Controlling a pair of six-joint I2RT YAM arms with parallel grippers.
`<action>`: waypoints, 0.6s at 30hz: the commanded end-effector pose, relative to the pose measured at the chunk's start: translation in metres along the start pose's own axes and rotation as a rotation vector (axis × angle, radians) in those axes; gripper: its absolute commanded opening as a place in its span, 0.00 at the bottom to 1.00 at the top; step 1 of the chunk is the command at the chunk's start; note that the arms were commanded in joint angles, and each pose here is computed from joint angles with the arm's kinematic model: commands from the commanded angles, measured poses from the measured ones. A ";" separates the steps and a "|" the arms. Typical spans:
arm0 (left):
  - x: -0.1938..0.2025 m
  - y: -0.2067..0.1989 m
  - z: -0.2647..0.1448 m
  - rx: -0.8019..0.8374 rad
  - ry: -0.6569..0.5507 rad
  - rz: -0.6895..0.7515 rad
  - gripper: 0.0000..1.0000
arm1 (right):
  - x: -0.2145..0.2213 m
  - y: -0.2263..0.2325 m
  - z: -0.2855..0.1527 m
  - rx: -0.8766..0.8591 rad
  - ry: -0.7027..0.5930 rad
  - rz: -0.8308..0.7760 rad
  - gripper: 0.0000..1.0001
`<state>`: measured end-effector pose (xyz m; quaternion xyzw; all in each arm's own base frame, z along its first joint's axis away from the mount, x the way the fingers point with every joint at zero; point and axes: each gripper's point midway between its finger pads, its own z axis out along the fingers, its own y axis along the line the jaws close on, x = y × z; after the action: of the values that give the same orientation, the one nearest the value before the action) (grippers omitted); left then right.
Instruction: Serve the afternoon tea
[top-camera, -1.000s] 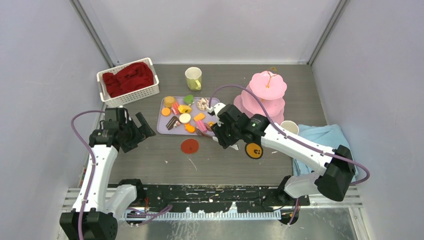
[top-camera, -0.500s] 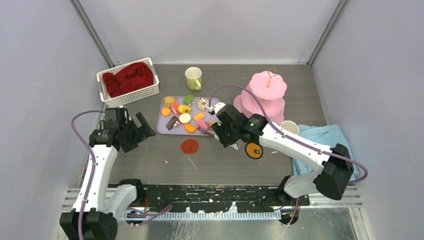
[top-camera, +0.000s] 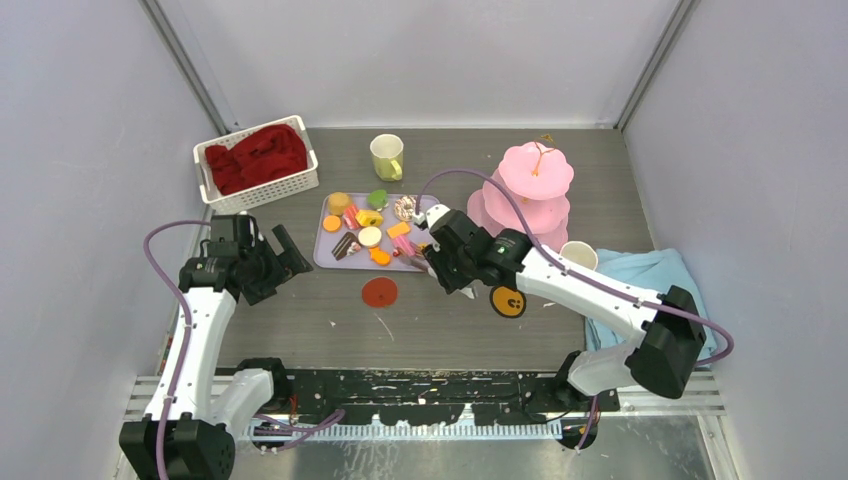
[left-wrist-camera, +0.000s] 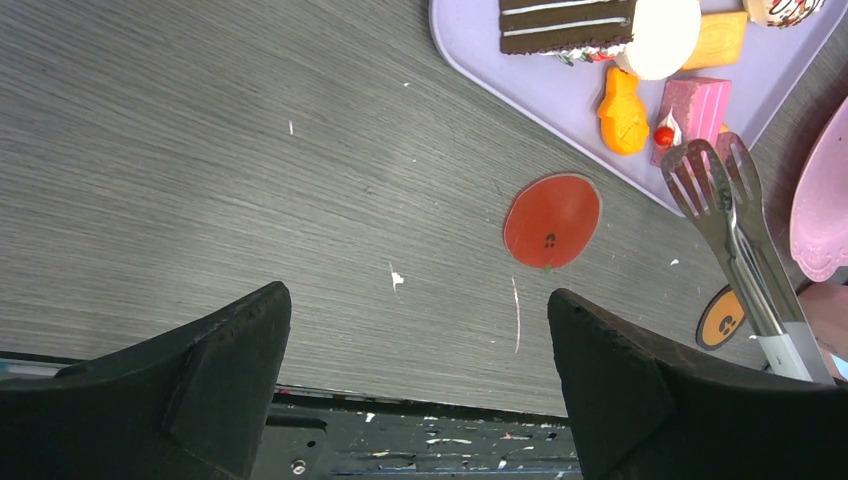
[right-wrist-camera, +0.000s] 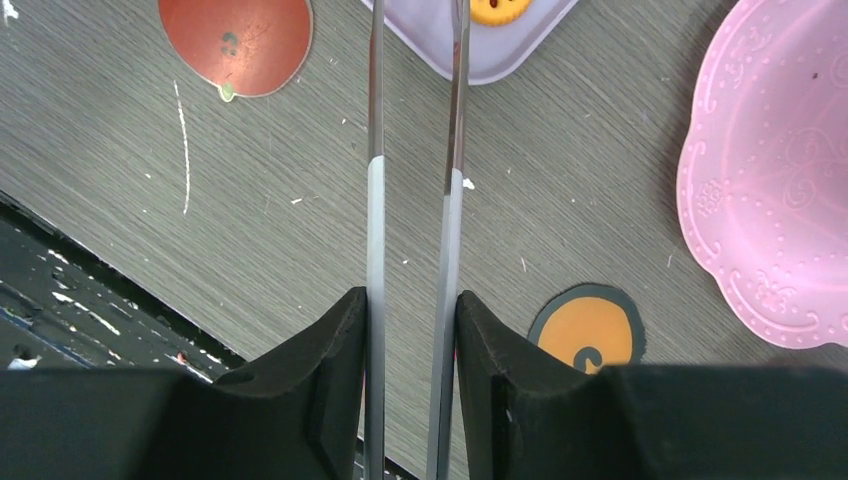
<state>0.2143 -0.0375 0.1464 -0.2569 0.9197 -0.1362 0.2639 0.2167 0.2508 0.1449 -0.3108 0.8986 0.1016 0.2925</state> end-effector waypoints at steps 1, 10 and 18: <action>-0.012 -0.012 -0.001 0.047 -0.042 0.015 0.99 | -0.038 0.001 -0.032 -0.013 -0.168 0.045 0.01; -0.013 -0.012 -0.001 0.047 -0.048 0.015 0.99 | -0.043 -0.005 -0.051 0.001 -0.213 0.065 0.01; -0.017 -0.019 -0.002 0.068 -0.055 0.023 0.99 | -0.063 -0.021 -0.093 0.059 -0.303 0.087 0.01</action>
<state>0.2171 -0.0376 0.1468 -0.2564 0.9188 -0.1376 0.2669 0.2136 0.2344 0.1877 -0.2831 0.8892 0.1113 0.3418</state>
